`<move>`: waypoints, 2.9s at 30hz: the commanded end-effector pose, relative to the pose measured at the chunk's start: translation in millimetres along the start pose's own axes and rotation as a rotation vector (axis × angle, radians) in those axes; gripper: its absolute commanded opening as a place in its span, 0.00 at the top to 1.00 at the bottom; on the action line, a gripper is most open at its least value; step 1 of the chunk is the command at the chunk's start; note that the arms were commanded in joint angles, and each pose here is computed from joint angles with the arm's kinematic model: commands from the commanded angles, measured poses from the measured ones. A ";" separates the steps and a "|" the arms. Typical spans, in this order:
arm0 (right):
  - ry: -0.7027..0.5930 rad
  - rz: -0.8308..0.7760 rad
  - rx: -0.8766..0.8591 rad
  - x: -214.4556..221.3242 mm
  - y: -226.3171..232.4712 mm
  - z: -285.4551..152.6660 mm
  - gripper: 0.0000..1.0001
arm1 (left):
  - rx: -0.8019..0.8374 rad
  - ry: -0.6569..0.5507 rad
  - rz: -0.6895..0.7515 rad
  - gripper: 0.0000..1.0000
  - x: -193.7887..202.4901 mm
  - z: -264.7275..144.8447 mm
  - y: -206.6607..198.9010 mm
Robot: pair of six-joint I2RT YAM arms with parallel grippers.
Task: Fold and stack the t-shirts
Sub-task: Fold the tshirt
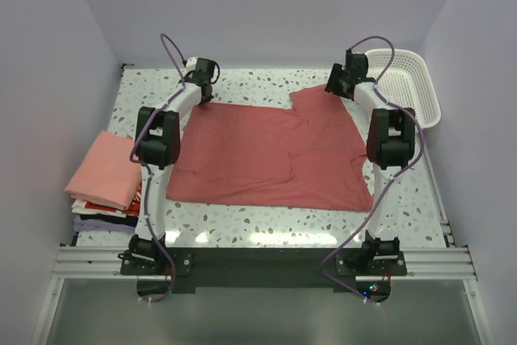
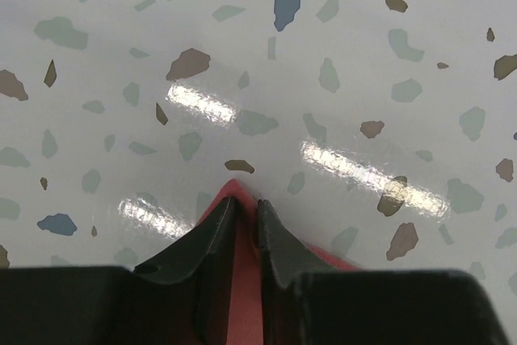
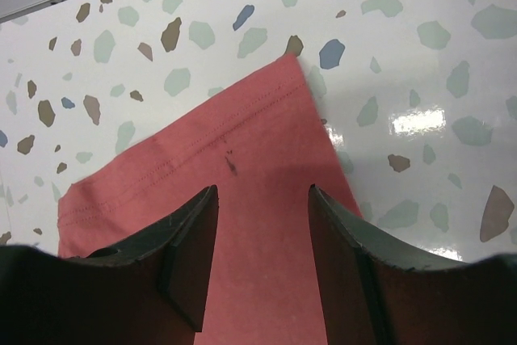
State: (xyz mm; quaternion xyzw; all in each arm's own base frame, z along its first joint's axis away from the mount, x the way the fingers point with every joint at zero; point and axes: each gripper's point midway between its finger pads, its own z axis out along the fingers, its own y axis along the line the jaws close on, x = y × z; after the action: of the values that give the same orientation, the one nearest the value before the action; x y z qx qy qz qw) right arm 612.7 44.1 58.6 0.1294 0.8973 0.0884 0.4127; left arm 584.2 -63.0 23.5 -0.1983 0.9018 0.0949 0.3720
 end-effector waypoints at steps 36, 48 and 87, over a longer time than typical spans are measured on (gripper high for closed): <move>0.003 0.108 0.053 -5.1 -8.5 41.1 1.00 | 0.041 -0.045 -0.058 1.00 -10.8 -19.7 0.6; -0.149 0.111 0.049 -71.7 -4.0 -15.8 1.00 | 0.065 -0.088 -0.086 1.00 -34.6 -31.9 -1.5; -0.169 0.231 0.093 -7.6 -38.6 -213.6 1.00 | 0.027 0.005 -0.201 1.00 -13.9 -97.7 64.6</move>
State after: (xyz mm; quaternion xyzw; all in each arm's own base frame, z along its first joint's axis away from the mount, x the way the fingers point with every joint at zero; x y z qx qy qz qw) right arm 468.1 -0.7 173.4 0.2438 0.8542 0.0892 0.4505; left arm 510.2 -38.2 68.5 -0.2558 0.8981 0.0596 0.3528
